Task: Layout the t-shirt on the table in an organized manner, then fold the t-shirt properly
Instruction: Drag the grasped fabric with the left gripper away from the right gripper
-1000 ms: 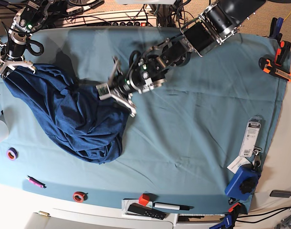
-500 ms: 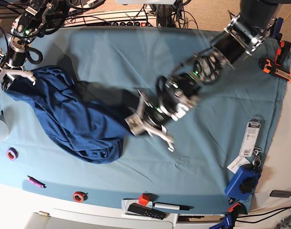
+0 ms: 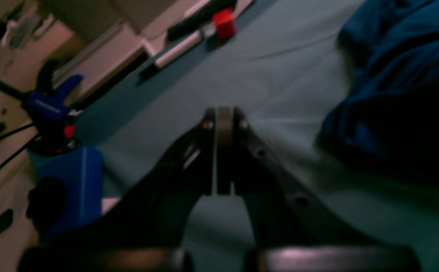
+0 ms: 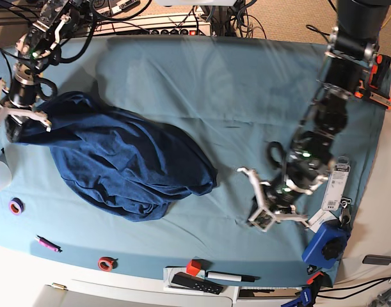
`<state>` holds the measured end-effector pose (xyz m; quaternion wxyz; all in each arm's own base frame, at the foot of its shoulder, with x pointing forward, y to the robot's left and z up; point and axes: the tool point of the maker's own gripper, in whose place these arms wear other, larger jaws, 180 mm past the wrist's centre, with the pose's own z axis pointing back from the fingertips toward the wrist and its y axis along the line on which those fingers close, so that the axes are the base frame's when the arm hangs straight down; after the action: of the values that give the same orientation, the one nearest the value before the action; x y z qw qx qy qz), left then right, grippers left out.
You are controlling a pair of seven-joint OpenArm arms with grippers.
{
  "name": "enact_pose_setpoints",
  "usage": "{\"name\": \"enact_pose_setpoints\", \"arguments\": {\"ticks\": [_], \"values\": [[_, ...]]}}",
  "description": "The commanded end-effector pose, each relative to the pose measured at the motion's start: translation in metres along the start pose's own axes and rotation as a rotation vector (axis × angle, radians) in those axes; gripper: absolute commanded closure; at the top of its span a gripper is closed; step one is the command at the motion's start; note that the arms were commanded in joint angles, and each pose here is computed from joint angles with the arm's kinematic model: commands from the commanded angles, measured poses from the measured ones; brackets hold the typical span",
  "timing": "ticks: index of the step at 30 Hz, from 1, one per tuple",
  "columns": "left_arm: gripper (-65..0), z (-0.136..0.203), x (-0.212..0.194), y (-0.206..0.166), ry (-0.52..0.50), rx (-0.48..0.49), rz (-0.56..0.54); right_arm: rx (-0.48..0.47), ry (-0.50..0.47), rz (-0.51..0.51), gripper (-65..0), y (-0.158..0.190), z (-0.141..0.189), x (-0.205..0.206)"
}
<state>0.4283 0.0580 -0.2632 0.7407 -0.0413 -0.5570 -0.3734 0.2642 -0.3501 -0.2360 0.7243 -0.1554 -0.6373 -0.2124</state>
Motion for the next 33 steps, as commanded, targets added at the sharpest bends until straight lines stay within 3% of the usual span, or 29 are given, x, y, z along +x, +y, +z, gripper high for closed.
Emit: {"name": "enact_pose_setpoints", "arguments": {"ticks": [1,3,4,6,7,8,19,26,33], "values": [[0.0,0.002,0.018,0.0,-0.057,-0.036,-0.017,0.02,-0.051,0.02,0.0,0.007,-0.001,0.016],[0.0,0.002,0.013,-0.018,-0.051,-0.132,-0.04,0.04,-0.04,0.044,0.0,0.016,-0.002,0.012],[-4.7,0.001,0.01,-0.024,-0.047,-0.161,-0.04,0.049,-0.033,0.061,0.0,0.021,-0.002,0.009],[-22.3,-0.004,0.005,-0.034,-0.044,-0.188,-0.035,0.059,-0.022,0.096,0.0,0.028,-0.001,0.005],[-27.6,-0.009,0.002,-0.039,-0.039,-0.194,-0.033,0.061,-0.015,0.111,0.0,0.03,-0.001,0.003],[-28.4,-0.015,0.0,-0.042,-0.031,-0.192,-0.029,0.06,-0.012,0.124,0.0,0.03,-0.001,0.003],[-28.4,-0.09,-0.008,-0.097,0.103,-0.342,-0.015,0.041,0.008,0.169,0.0,0.024,0.002,-0.003],[-28.4,-0.093,0.011,-0.109,0.08,-0.45,-0.023,0.042,0.009,0.171,0.0,0.023,0.002,-0.004],[-28.4,-0.091,-0.027,-0.133,0.173,-0.524,-0.061,0.042,0.005,0.17,0.0,0.023,0.002,-0.004]]}}
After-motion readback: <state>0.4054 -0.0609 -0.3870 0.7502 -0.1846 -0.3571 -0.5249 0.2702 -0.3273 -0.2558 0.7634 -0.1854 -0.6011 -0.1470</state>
